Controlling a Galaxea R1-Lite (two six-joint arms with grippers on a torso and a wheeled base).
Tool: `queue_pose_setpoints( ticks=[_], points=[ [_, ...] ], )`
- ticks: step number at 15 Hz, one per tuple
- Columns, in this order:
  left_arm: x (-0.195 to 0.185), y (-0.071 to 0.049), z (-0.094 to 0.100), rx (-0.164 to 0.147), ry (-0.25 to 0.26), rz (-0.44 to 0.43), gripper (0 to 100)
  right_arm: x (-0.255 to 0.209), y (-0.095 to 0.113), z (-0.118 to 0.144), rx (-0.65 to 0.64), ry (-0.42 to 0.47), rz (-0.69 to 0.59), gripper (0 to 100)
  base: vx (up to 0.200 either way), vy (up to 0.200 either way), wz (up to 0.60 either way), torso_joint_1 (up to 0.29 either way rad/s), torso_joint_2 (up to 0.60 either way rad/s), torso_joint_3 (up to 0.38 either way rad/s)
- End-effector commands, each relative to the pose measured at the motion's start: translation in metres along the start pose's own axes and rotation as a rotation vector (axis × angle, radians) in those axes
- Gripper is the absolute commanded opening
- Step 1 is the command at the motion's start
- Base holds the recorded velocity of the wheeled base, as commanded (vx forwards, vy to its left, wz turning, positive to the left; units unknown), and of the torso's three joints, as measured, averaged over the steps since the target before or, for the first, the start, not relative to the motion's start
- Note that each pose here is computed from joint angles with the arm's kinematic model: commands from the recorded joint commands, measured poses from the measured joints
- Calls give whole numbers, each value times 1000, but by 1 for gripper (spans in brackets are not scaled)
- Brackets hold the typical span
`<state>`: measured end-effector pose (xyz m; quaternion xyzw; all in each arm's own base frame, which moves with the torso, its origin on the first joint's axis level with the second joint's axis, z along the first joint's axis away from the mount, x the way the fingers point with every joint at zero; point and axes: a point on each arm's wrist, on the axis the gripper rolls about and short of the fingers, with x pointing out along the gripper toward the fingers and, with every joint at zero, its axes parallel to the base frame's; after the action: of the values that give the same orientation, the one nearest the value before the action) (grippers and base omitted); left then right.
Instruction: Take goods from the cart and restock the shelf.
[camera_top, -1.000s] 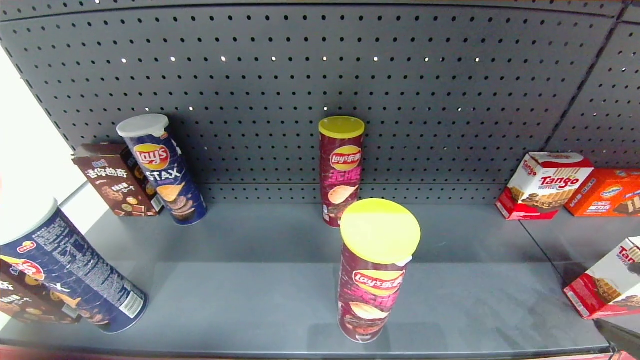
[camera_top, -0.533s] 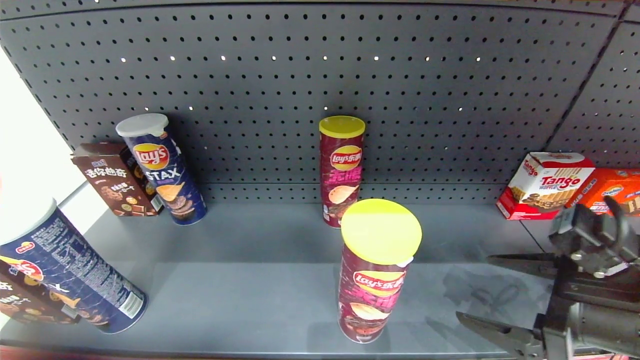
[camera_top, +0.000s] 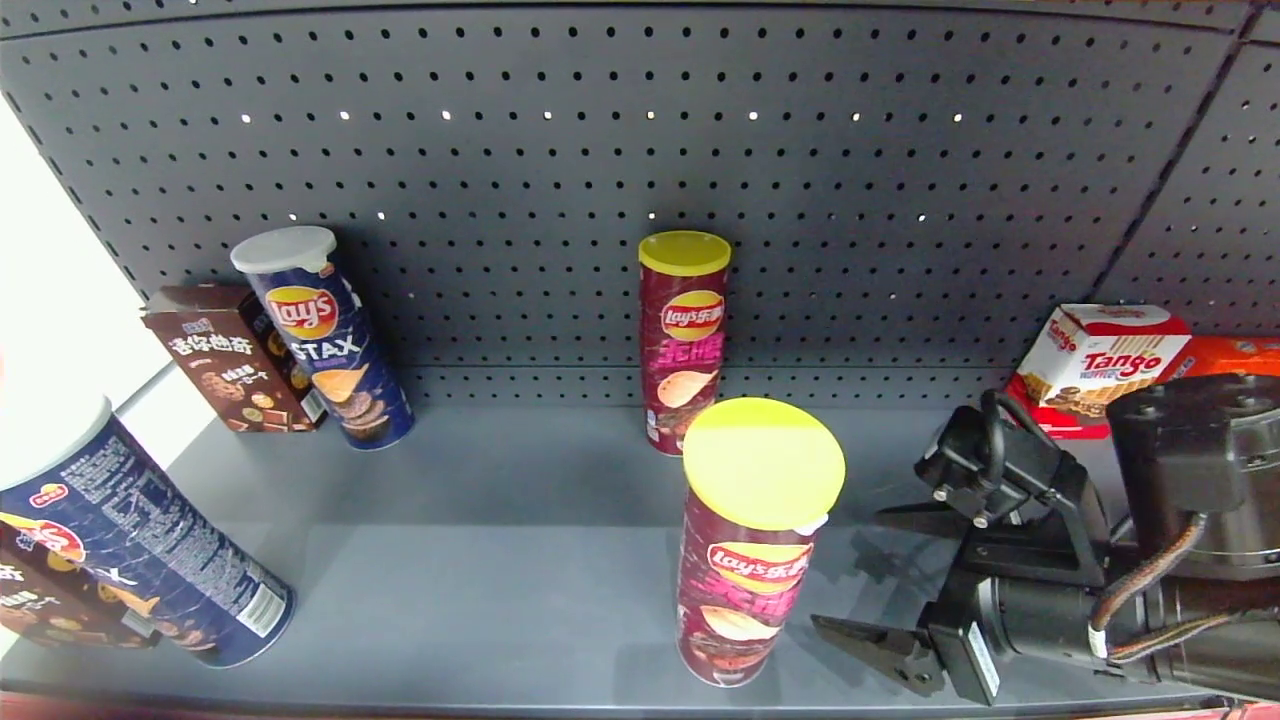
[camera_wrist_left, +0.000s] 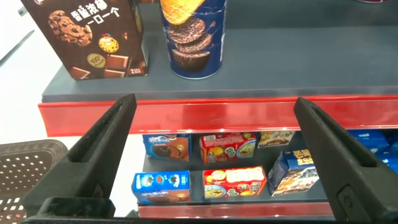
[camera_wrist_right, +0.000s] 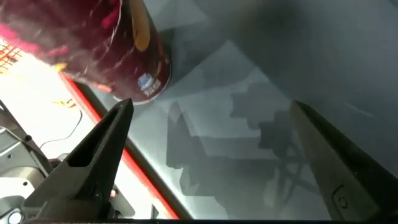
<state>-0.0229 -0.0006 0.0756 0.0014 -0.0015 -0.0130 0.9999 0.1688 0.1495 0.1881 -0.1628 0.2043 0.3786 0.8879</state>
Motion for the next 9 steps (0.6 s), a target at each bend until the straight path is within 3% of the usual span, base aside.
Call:
queue_pose_setpoints(
  ticks=[1, 9],
  points=[
    [0, 0, 0, 0, 1, 0, 100, 9, 0, 1, 0, 17, 5, 100, 0, 0, 0, 0, 0, 0],
    [0, 0, 0, 0, 1, 0, 100, 29, 2, 7, -6, 40, 20, 100, 0, 0, 0, 0, 0, 0]
  ],
)
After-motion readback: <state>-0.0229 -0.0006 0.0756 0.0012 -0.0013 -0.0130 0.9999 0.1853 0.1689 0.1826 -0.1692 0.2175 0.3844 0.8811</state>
